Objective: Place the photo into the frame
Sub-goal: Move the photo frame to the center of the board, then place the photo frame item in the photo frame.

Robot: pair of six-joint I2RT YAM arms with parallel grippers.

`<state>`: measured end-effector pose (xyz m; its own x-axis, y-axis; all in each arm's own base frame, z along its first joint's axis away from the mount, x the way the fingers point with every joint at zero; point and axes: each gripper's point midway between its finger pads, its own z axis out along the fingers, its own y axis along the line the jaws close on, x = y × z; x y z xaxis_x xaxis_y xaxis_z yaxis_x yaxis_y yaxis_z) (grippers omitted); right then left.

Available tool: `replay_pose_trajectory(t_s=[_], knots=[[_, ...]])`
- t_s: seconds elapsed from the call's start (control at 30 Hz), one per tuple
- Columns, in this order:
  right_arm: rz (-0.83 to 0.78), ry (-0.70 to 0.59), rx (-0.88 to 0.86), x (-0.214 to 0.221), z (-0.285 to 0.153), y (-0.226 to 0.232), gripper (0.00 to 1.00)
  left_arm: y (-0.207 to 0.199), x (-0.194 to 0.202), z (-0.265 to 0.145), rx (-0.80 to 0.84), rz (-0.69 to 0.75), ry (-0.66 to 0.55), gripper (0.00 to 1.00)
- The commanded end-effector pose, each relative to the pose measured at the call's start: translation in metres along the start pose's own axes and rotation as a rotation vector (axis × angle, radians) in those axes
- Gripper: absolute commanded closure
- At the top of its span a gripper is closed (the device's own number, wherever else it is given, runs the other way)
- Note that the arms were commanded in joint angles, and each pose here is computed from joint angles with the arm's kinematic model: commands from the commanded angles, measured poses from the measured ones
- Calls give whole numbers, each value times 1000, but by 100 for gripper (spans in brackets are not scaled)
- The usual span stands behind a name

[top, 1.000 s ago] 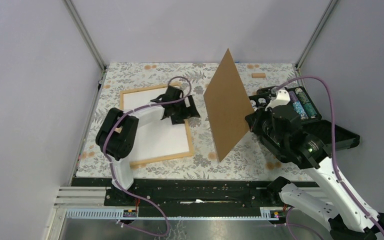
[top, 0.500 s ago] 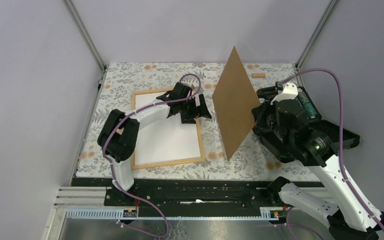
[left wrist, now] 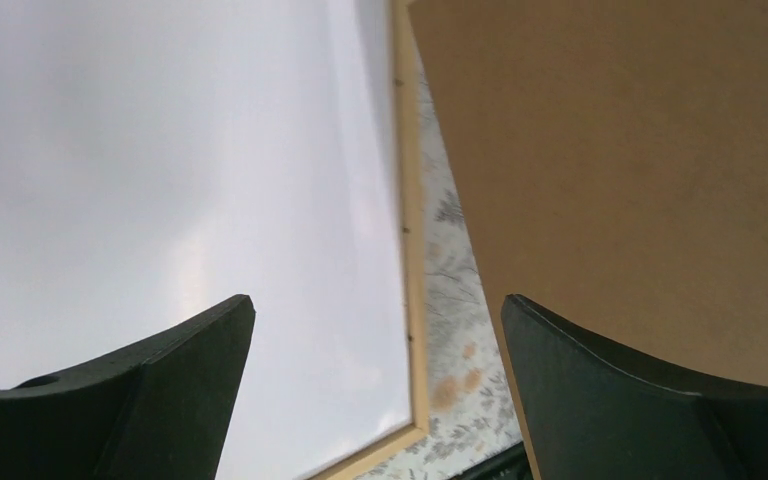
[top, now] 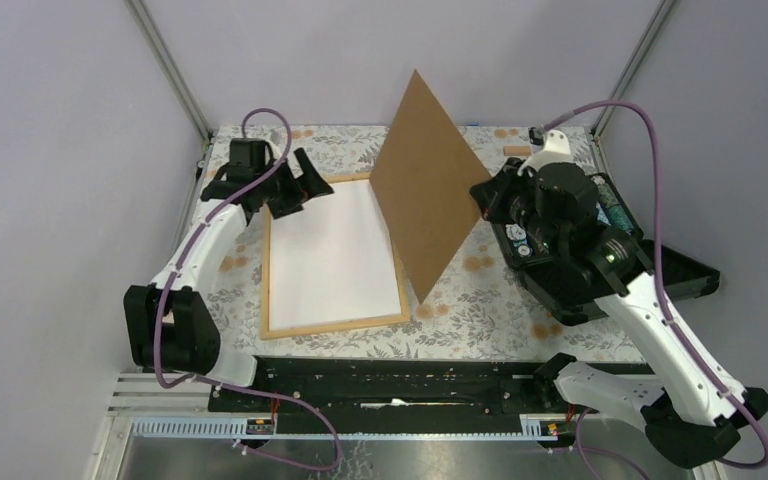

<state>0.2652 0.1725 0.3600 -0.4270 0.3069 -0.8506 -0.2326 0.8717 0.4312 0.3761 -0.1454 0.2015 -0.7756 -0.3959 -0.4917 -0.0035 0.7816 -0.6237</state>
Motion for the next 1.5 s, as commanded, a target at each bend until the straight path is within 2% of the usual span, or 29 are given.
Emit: replay_pose_trajectory(t_s=[0.0, 0.1, 0.17, 0.27, 0.37, 0.43, 0.63, 1.03, 1.3, 1.47], knots=[[145, -154, -247, -54, 7, 64, 100, 68, -10, -26, -229, -77, -63, 2], [189, -145, -293, -49, 25, 75, 100, 120, -29, -47, -350, -237, -191, 2], [219, -144, -328, -49, 34, 84, 100, 146, -33, -54, -400, -322, -235, 2], [255, -145, -362, -47, 50, 92, 100, 175, -30, -56, -476, -374, -269, 1], [279, -121, -410, -42, 65, 103, 100, 198, -18, -51, -525, -414, -251, 1], [297, -108, -429, -37, 73, 107, 100, 204, -9, -43, -498, -445, -241, 1], [332, -72, -438, -17, 94, 106, 100, 204, 19, -18, -362, -507, -157, 2], [353, -50, -406, 4, 111, 90, 100, 189, 68, -2, -219, -587, -27, 3], [338, -91, -389, -11, 106, 79, 100, 178, 67, -4, -174, -573, -16, 3], [335, -69, -407, -3, 105, 79, 100, 170, 70, -1, -144, -575, 11, 3]])
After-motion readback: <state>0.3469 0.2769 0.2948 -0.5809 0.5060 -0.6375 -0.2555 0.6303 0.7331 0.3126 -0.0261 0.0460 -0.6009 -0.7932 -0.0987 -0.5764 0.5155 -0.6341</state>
